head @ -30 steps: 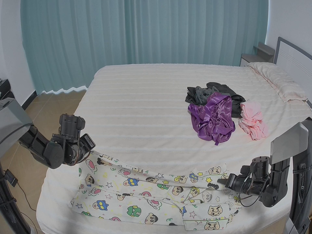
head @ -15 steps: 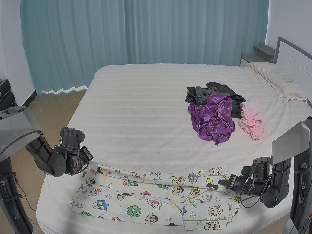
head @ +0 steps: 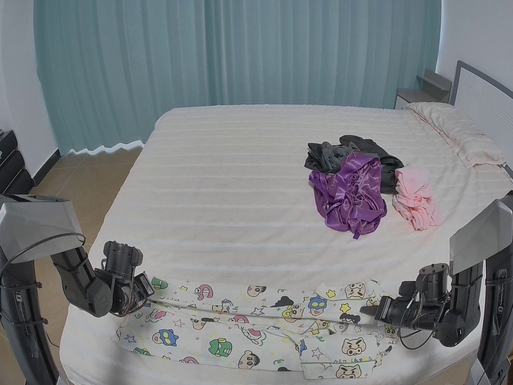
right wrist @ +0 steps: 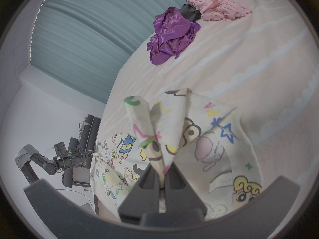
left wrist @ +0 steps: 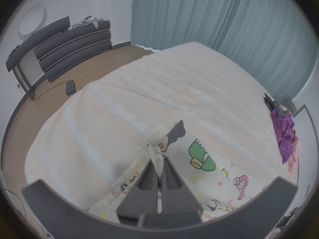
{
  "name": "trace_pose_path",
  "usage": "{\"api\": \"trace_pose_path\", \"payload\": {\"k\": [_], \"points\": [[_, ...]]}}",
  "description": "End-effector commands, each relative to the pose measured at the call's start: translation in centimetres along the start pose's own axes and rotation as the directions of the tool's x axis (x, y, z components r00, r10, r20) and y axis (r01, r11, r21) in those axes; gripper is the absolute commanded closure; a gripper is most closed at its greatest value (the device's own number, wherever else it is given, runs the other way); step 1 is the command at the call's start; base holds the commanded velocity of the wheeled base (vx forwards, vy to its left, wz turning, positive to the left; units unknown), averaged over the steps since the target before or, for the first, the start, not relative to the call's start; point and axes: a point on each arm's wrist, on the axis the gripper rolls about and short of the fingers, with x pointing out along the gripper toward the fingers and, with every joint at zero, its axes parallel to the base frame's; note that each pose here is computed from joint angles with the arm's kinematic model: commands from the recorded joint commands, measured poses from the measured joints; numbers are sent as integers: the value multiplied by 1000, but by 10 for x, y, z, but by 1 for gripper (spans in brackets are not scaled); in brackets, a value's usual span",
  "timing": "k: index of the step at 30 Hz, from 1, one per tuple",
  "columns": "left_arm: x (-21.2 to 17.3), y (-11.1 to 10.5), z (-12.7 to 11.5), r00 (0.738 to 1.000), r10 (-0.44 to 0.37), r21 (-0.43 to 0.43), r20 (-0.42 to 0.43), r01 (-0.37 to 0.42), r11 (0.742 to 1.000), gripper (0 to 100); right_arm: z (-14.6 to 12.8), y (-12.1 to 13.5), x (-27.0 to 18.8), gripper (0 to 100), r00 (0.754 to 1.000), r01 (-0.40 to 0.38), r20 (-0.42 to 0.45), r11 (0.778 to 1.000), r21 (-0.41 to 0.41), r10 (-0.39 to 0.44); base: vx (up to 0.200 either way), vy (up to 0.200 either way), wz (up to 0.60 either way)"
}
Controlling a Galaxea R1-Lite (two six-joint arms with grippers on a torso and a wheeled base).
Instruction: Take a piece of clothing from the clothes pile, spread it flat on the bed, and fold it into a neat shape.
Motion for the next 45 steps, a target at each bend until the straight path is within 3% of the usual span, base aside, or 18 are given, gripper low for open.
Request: {"api": "trace_pose_path", "payload": {"k": [1, 19, 20, 21, 22, 29, 34, 39, 40, 41, 44, 45], "points": [[5, 4, -8, 999, 23, 13, -28, -23, 1000, 100, -4, 1, -3, 100, 1000, 1, -14, 1000, -4, -1, 0, 0, 0], [1, 11, -14, 998, 46, 44, -50, -43, 998, 100, -12, -3, -8, 100, 998, 28, -51, 1000, -14, -28, 0, 0, 0], [1, 12, -14, 998, 47, 46, -51, -44, 998, 0, -13, -3, -9, 100, 998, 30, -54, 999, -13, -30, 0, 0, 0], [1, 12, -14, 998, 47, 46, -51, -44, 998, 0, -13, -3, -9, 100, 998, 29, -56, 999, -13, -30, 0, 0, 0], [1, 12, -15, 997, 50, 48, -54, -47, 998, 0, -13, -3, -9, 0, 998, 28, -57, 1000, -13, -29, 0, 0, 0], [-8, 21, -17, 996, 64, 46, -65, -62, 997, 0, -9, 0, -15, 0, 999, 21, -30, 1000, -15, -22, 0, 0, 0], [-28, 33, 1, 998, 51, -6, -21, -52, 999, 0, 2, 4, -36, 0, 999, 14, 47, 1000, -2, -13, 0, 0, 0], [-52, 39, 22, 999, -51, -48, 14, 51, 998, 0, 18, 5, -51, 0, 985, 22, 168, 998, 55, -31, 0, 0, 0], [-64, 38, 32, 992, -127, -64, 1, 127, 990, 0, 24, 8, -59, 0, 978, 4, 209, 994, 108, -27, 0, 0, 0], [-66, 38, 33, 990, -142, -66, -6, 141, 988, 0, 25, 9, -60, 0, 976, -4, 217, 993, 120, -22, 0, 0, 0], [-72, 32, 41, 968, -233, -56, -95, 229, 972, 0, 26, 10, -66, 0, 975, -14, 222, 979, 203, -32, 0, 0, 0], [-71, 34, 39, 959, -247, -6, -137, 248, 969, 0, 24, 9, -67, 0, 976, 2, 210, 976, 216, -48, 0, 0, 0]]}}
